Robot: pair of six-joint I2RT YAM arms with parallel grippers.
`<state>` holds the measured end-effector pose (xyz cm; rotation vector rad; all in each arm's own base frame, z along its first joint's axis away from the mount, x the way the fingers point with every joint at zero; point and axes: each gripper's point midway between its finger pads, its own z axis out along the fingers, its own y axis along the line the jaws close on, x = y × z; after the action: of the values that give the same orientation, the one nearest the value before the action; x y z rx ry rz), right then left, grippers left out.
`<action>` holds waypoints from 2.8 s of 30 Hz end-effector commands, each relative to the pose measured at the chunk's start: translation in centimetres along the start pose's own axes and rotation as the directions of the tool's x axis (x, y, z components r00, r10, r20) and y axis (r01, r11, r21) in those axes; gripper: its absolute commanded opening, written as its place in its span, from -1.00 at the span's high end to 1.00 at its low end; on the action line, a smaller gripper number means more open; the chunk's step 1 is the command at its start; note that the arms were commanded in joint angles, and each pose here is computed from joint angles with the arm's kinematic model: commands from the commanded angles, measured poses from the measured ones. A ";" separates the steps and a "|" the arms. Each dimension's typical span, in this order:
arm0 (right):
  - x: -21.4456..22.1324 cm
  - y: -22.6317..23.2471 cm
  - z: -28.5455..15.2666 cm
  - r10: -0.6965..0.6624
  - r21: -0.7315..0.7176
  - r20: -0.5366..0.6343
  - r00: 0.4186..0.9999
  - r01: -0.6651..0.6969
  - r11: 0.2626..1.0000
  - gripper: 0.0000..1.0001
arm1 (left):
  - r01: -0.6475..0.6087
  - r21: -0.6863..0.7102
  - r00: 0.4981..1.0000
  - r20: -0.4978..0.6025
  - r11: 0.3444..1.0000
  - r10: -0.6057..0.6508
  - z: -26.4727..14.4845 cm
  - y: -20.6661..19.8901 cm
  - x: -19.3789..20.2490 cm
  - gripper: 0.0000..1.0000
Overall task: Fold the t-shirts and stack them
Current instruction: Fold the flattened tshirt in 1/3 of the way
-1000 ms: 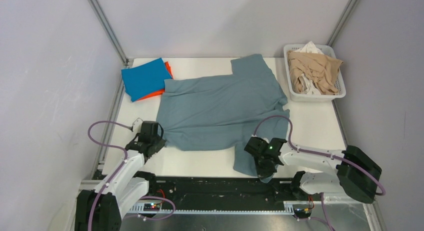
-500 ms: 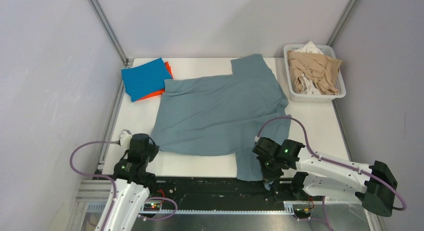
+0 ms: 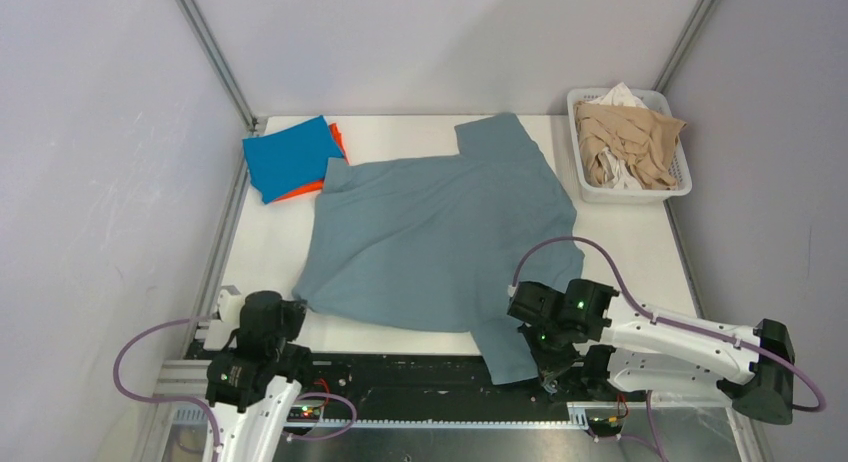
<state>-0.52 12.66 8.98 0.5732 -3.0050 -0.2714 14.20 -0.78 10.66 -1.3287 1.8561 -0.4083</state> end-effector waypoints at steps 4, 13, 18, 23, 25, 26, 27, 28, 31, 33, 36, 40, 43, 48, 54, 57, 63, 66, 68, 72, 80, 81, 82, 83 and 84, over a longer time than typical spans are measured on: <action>-2.7 -0.5 -3.0 0.011 0.049 0.130 0.991 -0.017 0.999 1.00 | 0.013 -0.114 0.999 0.034 0.993 -0.009 0.4 1.2 -0.7 1.00; -10.9 -3.7 -7.2 0.123 0.086 0.395 0.911 -0.170 0.982 1.00 | -0.070 -0.149 0.996 0.052 0.986 0.079 2.7 -0.4 -1.2 1.00; -14.8 -5.0 -8.6 0.125 0.110 0.481 0.868 -0.201 0.974 1.00 | -0.117 -0.170 0.992 0.032 0.979 0.124 4.2 -1.6 -1.0 1.00; -18.1 -6.4 -10.2 0.165 0.100 0.552 0.817 -0.261 0.960 1.00 | -0.189 -0.212 0.981 0.009 0.959 0.196 5.7 -3.1 -1.2 1.00; -19.0 -7.1 -10.6 0.178 0.112 0.566 0.805 -0.288 0.951 1.00 | -0.215 -0.232 0.975 0.007 0.949 0.222 6.4 -3.5 -1.4 1.00; -19.5 -7.6 -10.9 0.186 0.124 0.575 0.797 -0.309 0.943 1.00 | -0.232 -0.256 0.971 -0.004 0.938 0.239 6.8 -3.3 -1.3 1.00; -20.0 -7.7 -10.9 0.183 0.127 0.576 0.797 -0.309 0.943 1.00 | -0.235 -0.255 0.970 0.005 0.938 0.244 7.0 -3.7 -1.6 1.00; -20.5 -7.9 -11.1 0.187 0.122 0.581 0.792 -0.312 0.942 1.00 | -0.248 -0.271 0.966 -0.001 0.930 0.257 7.3 -3.6 -1.5 1.00; -21.8 -8.5 -11.1 0.179 0.146 0.573 0.800 -0.315 0.938 1.00 | -0.259 -0.292 0.961 0.019 0.921 0.276 7.8 -4.1 -2.2 1.00; -23.1 -8.9 -11.7 0.185 0.149 0.585 0.789 -0.330 0.932 1.00 | -0.276 -0.308 0.955 0.018 0.910 0.296 8.3 -4.3 -2.3 1.00; -24.4 -9.6 -11.5 0.168 0.190 0.566 0.807 -0.326 0.926 1.00 | -0.294 -0.317 0.948 0.020 0.902 0.317 8.8 -4.9 -2.6 1.00; -26.2 -11.2 -12.0 0.169 0.237 0.573 0.802 -0.360 0.902 1.00 | -0.325 -0.315 0.940 -0.006 0.892 0.341 10.0 -5.7 -2.2 1.00; -27.7 -12.1 -12.5 0.169 0.247 0.585 0.793 -0.373 0.894 1.00 | -0.362 -0.320 0.928 -0.034 0.876 0.371 11.2 -6.3 -1.9 1.00; -30.5 -12.9 -11.8 0.133 0.273 0.555 0.821 -0.331 0.903 1.00 | -0.410 -0.365 0.908 -0.080 0.836 0.411 13.0 -6.4 -1.6 1.00; -34.3 -14.7 -10.5 0.119 0.310 0.515 0.849 -0.314 0.897 1.00 | -0.412 -0.430 0.902 -0.071 0.803 0.425 14.5 -6.1 -2.8 1.00; -36.4 -15.7 -8.6 0.100 0.340 0.482 0.870 -0.291 0.894 1.00 | -0.416 -0.450 0.898 -0.068 0.790 0.434 14.9 -6.0 -3.1 0.93; -41.7 -17.2 -8.1 0.092 0.351 0.510 0.855 -0.304 0.886 0.67 | -0.407 -0.454 0.896 -0.032 0.793 0.442 15.0 -7.0 -4.3 -0.44; -42.6 -17.2 -9.1 0.116 0.342 0.541 0.833 -0.344 0.874 -0.13 | -0.400 -0.395 0.899 0.008 0.827 0.438 13.8 -9.0 -5.2 -0.98; -42.3 -17.1 -11.0 0.137 0.321 0.609 0.781 -0.401 0.858 -0.41 | -0.404 -0.345 0.896 0.037 0.847 0.442 12.5 -10.4 -5.9 -0.99; -38.9 -15.2 -12.7 0.235 0.142 0.729 0.643 -0.477 0.867 -0.97 | -0.455 -0.202 0.885 0.006 0.867 0.466 10.2 -12.1 -5.2 -0.99; -32.6 -6.7 -6.9 0.400 -0.318 0.637 0.659 -0.249 0.915 -0.99 | -0.555 0.017 0.807 -0.231 0.832 0.543 10.0 -10.5 1.6 -0.99; -32.6 -6.4 -5.8 0.411 -0.333 0.617 0.671 -0.250 0.909 -0.99 | -0.554 0.029 0.802 -0.249 0.832 0.543 10.4 -10.3 2.2 -0.99; -32.5 -6.0 -5.2 0.408 -0.340 0.603 0.685 -0.242 0.909 -0.99 | -0.561 0.023 0.793 -0.273 0.827 0.545 10.7 -9.5 2.8 -0.99; -32.7 -6.0 -4.3 0.415 -0.338 0.589 0.694 -0.255 0.906 -0.99 | -0.560 0.031 0.792 -0.275 0.828 0.545 11.0 -9.5 3.1 -0.99; -32.8 -5.9 -3.9 0.413 -0.334 0.586 0.697 -0.257 0.907 -0.99 | -0.566 0.019 0.786 -0.291 0.825 0.546 11.4 -8.8 3.4 -0.99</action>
<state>31.68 15.12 11.30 -0.1840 -3.6399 -0.6648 28.12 -3.62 9.68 -0.8062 2.3420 -0.1447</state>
